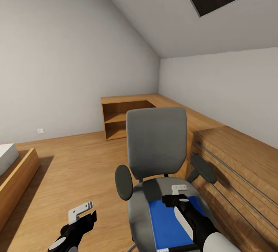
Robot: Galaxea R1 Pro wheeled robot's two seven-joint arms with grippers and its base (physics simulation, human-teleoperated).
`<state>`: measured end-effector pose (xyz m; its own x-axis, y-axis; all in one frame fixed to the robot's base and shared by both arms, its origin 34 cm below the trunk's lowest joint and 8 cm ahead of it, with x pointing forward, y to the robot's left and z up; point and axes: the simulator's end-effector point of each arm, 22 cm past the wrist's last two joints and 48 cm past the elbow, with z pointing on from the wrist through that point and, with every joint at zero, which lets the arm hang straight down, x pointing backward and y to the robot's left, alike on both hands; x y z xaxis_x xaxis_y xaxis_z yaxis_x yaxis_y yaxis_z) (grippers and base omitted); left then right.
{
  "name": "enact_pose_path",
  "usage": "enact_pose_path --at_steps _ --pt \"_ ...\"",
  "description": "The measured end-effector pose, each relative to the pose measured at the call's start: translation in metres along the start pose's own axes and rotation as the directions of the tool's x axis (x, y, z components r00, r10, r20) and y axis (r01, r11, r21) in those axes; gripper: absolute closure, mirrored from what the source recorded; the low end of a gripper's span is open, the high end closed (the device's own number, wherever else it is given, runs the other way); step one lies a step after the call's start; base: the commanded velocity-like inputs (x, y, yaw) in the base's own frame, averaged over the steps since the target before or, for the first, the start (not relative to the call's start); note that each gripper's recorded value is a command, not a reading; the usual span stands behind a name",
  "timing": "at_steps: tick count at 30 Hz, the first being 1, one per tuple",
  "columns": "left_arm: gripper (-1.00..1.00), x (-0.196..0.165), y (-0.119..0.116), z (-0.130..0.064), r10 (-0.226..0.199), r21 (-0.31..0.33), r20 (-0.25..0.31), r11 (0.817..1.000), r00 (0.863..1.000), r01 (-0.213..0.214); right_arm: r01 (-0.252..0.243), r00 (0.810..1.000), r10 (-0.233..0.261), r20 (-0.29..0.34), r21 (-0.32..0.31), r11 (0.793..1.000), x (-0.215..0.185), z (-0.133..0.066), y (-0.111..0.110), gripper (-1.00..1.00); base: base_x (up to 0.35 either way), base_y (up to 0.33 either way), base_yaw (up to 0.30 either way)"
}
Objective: In the bedroom, organize the workspace by keeping the computer under the desk, ensuring the monitor is on the desk, placing the keyboard on the desk next to the monitor, placing the mouse on the desk next to the keyboard, moving the folder from the swivel chair onto the desk next to the mouse, stacking the notebook on top of the folder with the pen on top of the notebook, and positioning the swivel chair next to the desk.
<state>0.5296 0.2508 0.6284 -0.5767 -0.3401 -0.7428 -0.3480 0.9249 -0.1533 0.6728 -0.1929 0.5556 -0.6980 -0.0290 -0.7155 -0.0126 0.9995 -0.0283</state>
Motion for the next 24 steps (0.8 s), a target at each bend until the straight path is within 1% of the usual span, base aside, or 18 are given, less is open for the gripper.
enact_pose_path --at_steps 6,17,24 --pt "-1.0 0.0002 0.0004 0.0001 0.001 0.0 0.0 1.0 1.0 -0.001 0.001 1.0 -0.001 0.005 -0.003 1.0 -0.0015 -0.0003 0.001 -1.0 0.098 0.069 0.0" --pt "-1.0 0.0005 0.0005 0.0002 0.001 0.0 -0.001 1.0 1.0 -0.001 0.006 1.0 -0.006 0.006 -0.008 1.0 -0.0015 -0.0004 0.0033 -1.0 0.012 0.005 0.0" --pt "-1.0 0.0006 0.0006 0.0004 0.002 -0.001 -0.001 1.0 1.0 -0.002 0.006 1.0 -0.006 0.001 -0.01 1.0 -0.0004 -0.0005 0.0042 -1.0 0.102 0.0 0.0"
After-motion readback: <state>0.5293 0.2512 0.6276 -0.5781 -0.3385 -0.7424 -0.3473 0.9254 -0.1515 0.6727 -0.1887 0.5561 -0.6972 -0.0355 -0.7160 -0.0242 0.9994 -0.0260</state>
